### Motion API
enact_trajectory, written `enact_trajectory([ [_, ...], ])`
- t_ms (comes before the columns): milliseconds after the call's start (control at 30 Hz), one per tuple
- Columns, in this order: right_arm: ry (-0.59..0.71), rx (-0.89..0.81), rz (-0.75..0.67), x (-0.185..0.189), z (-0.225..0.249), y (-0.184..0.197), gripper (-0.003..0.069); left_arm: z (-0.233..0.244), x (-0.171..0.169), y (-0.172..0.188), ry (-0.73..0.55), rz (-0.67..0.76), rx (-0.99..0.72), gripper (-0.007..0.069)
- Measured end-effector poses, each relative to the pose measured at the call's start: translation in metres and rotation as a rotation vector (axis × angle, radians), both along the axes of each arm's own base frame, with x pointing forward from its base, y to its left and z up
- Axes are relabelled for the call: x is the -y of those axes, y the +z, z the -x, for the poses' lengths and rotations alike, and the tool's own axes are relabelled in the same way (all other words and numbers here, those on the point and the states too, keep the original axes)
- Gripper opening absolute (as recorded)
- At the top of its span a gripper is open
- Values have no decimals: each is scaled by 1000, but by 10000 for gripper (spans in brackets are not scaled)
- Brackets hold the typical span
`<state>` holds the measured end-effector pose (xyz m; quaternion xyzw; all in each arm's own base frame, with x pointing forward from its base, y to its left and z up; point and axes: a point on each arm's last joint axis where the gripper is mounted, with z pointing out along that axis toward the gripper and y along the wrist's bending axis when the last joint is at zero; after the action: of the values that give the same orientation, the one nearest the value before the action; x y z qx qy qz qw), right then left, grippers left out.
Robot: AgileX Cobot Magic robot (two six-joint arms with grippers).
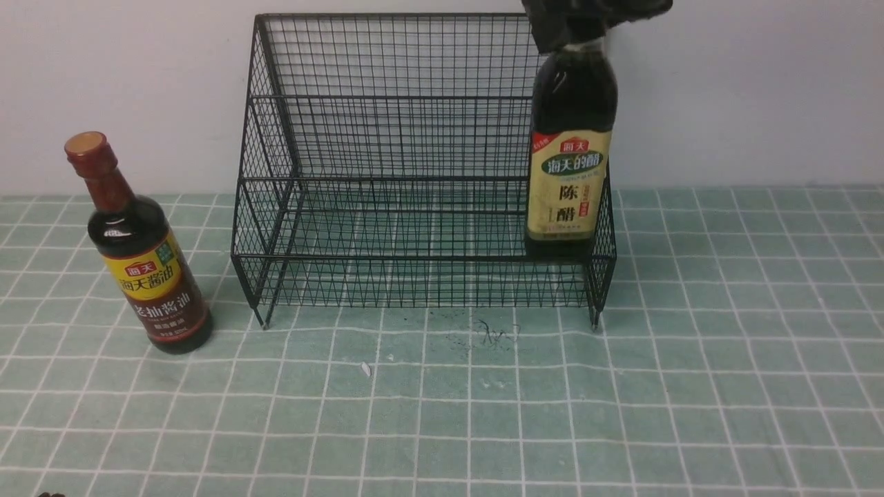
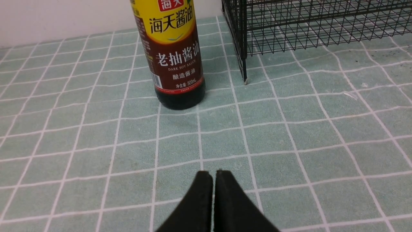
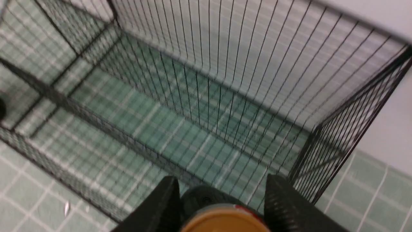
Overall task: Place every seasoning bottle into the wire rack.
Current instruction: Use the right arm to put the condiment bottle back on the shelf
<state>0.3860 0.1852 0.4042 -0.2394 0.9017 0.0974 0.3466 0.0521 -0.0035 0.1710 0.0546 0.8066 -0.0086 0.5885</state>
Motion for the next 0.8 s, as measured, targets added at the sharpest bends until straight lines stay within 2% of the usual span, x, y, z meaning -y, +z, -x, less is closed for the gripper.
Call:
enact_trajectory([
  [167,13,-108,25,-5,-6,-23,318,0,0,0,0,0,0,-6],
  [433,13,-110,16,-9,-12,-31,321,0,0,0,0,0,0,-6],
  [533,14,-105,8,-9,-12,-29,369,0,0,0,0,0,0,-6],
  [633,14,-77,-2,-7,-7,-18,463,0,0,0,0,0,0,-6],
  [700,7,-48,-3,-2,-1,-7,489,0,0,0,0,0,0,-6],
  [800,-47,23,-12,10,16,23,489,0,0,0,0,0,0,-6],
])
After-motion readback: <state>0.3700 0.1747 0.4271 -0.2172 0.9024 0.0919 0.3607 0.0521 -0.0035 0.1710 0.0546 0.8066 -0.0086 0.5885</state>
